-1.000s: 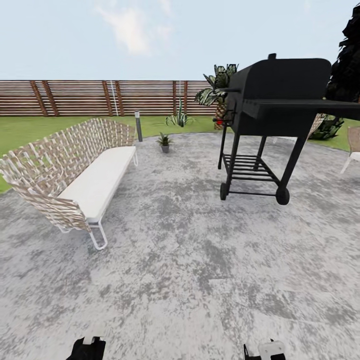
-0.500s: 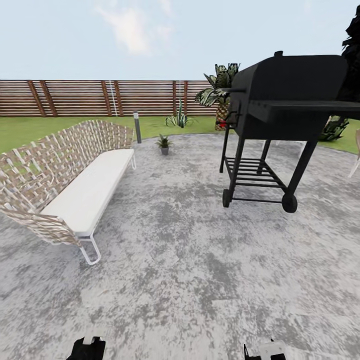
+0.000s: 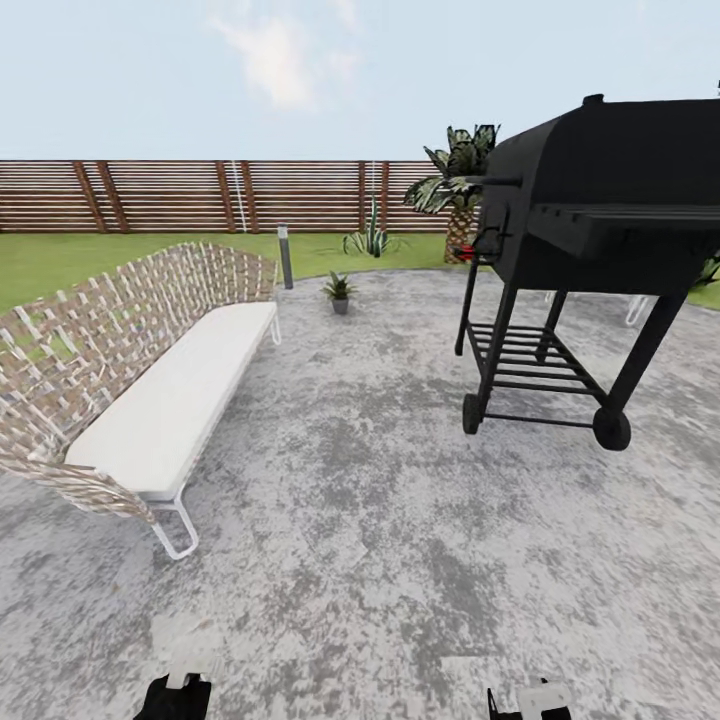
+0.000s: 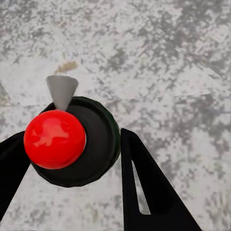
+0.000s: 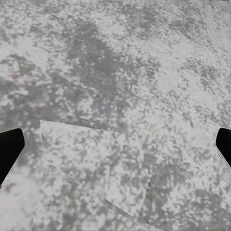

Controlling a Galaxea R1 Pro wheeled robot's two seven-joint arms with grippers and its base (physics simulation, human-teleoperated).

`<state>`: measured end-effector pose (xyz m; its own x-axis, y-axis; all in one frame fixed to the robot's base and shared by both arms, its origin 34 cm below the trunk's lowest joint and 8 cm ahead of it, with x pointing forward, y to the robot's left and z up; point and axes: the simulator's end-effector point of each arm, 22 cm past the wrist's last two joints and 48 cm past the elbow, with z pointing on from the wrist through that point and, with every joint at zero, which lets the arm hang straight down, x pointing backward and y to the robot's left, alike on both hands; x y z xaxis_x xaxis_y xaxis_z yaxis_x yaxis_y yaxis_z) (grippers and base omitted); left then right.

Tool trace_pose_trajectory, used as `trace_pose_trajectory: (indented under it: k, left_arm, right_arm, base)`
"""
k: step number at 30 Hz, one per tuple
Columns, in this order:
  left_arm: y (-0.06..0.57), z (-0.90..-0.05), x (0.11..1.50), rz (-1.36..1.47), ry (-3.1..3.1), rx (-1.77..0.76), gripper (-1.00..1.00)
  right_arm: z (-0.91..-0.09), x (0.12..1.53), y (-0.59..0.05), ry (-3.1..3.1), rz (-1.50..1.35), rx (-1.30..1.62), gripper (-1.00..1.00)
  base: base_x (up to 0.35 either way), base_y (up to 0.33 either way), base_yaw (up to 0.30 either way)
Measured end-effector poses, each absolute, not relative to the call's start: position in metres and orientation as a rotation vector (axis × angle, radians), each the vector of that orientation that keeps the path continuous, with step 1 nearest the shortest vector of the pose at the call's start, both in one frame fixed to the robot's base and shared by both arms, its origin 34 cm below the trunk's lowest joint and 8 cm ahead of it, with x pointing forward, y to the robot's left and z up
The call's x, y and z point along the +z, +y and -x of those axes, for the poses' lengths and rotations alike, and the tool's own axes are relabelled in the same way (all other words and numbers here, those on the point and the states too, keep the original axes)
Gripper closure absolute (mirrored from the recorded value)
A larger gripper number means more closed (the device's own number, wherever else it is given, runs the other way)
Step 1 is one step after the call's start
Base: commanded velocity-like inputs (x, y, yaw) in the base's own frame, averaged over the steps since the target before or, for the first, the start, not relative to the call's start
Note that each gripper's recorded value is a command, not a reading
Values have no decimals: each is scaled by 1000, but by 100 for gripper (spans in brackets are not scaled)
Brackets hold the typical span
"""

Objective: Pick up the pesticide atomizer in the garden and spray insectifuge to fully cover both potted plants in the garden.

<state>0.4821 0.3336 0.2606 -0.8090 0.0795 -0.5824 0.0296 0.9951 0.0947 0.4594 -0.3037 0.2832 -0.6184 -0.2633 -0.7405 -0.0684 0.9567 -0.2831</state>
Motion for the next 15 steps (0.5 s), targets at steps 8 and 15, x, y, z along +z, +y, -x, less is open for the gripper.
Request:
trace_pose_trajectory:
  k: [8,15]
  left_arm:
    - [333,-482,261,-76,2512,106,100]
    - [333,-483,261,-76,2512,107,100]
  right_arm:
    - [-459,283,-304,2229,233,-285,-100]
    - [-459,283,-303,2229,234,-285,-100]
  base:
    - [338,0,1]
    - [338,0,0]
